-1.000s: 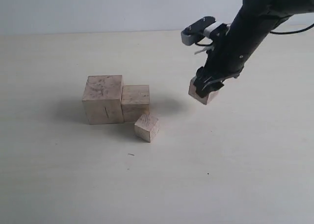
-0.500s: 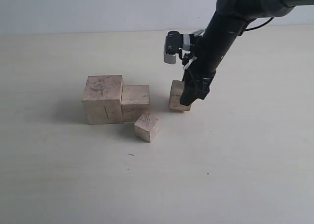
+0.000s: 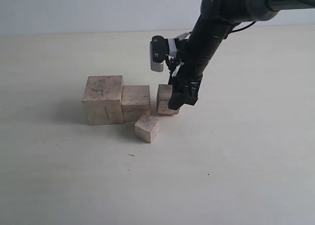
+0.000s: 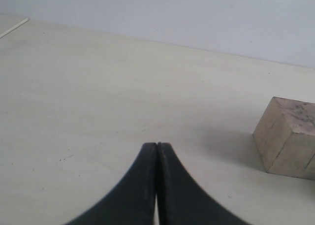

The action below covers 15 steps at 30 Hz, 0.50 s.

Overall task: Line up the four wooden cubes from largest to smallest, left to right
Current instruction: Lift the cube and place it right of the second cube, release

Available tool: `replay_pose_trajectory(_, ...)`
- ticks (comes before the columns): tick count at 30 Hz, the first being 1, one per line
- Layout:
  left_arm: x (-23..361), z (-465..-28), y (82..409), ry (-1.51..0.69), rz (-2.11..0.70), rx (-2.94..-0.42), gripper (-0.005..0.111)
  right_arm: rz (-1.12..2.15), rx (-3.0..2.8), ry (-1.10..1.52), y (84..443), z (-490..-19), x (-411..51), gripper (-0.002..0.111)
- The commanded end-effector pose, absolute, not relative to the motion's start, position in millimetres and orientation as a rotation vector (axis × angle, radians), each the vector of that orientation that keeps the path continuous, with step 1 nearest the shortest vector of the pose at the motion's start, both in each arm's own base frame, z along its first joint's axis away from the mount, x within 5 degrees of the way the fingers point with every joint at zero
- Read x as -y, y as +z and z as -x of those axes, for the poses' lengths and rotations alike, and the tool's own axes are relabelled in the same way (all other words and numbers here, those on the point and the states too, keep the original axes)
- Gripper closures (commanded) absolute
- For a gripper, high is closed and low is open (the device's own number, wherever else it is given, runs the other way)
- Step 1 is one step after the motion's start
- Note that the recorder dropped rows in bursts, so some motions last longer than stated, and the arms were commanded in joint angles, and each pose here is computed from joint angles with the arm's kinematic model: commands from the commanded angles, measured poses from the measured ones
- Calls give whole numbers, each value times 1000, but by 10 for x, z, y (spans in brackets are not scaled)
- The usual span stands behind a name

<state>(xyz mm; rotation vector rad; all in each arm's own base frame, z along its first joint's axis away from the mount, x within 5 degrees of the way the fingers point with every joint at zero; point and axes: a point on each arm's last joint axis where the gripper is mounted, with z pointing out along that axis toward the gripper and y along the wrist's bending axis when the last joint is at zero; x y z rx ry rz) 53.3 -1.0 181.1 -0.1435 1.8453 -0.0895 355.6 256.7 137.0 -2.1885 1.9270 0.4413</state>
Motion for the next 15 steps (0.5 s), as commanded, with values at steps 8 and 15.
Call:
replay_pose_trajectory(8,12,-533,1813,-93,138,-1833,107,2228,-1917,434,1161,-3537,-2674,108)
replay_pose_trajectory(15,12,-533,1813,-93,138,-1833,107,2196,-1928,471,1170,-3529,-2697,92)
